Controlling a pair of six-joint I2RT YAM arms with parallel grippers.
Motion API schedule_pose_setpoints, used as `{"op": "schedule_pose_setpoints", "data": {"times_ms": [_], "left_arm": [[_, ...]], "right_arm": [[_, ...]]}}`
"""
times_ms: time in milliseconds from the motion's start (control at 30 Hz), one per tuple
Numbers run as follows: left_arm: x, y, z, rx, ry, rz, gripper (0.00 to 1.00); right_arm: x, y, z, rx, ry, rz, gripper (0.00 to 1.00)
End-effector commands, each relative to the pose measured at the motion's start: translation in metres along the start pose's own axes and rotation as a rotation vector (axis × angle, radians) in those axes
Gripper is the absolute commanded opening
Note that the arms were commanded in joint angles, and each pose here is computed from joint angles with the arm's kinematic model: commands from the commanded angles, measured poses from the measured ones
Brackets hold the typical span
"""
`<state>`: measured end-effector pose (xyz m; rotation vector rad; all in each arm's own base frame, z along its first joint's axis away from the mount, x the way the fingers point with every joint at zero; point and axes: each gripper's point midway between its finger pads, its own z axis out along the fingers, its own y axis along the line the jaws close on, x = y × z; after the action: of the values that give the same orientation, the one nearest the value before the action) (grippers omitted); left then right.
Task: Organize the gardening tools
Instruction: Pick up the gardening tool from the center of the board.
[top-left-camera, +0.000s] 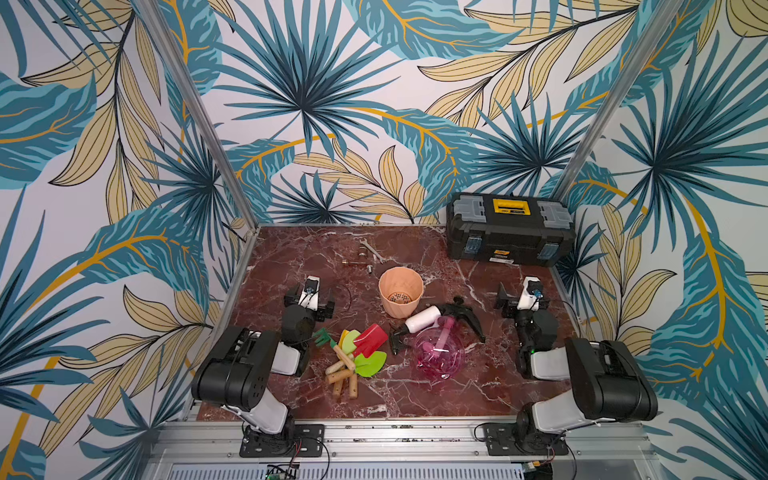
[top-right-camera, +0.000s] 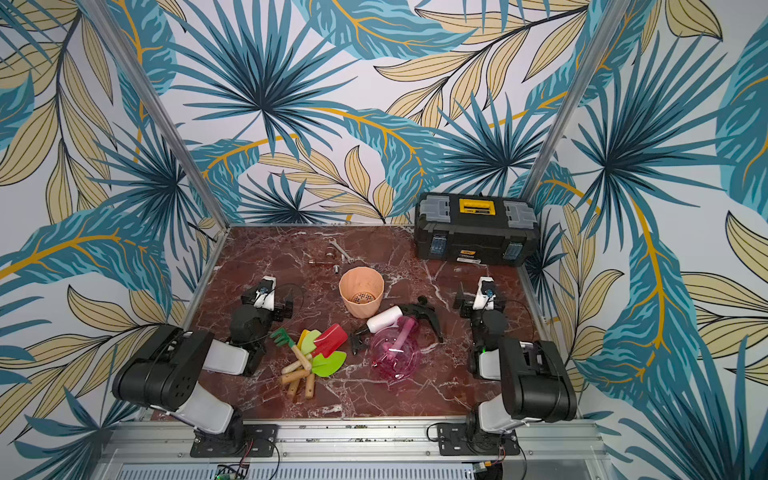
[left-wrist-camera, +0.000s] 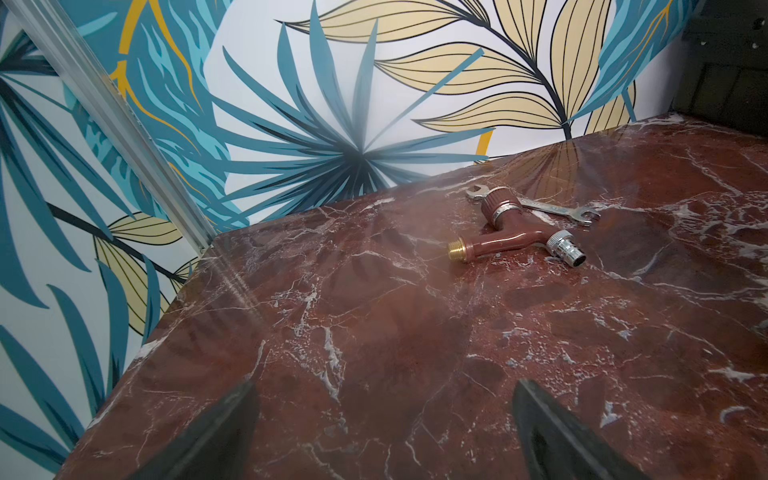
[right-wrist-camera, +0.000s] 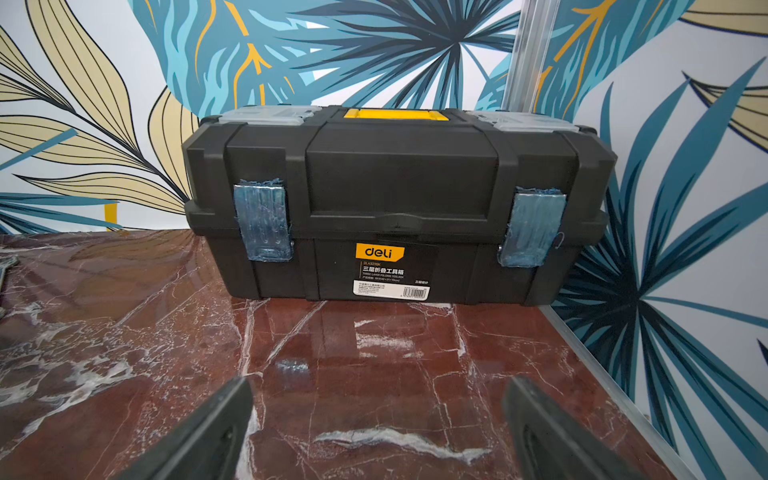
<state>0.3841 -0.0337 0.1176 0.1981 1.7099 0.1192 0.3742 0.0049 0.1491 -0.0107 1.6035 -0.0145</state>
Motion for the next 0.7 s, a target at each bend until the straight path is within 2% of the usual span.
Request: {"op": "schedule_pose_setpoints", "data": {"times_ms": [0, 567, 667], "left_arm": [[-0.0067, 0.0042, 0.0004, -0.015, -0.015, -0.017, 1.00], [-0.0062, 0.0052, 0.0023, -0.016, -0.007, -0.024, 1.00], [-0.0088, 0.0112, -0.0013, -0.050, -0.028, -0.029, 1.00]], "right_arm": [[0.0005, -0.0010, 0.0018, 0.002, 0.002, 0.012, 0.99], [-0.0002, -0.0010, 0.0011, 0.002, -0.001, 0.011, 0.99], [-0.0021, 0.0061, 0.0035, -0.038, 0.012, -0.006, 0.99]]}}
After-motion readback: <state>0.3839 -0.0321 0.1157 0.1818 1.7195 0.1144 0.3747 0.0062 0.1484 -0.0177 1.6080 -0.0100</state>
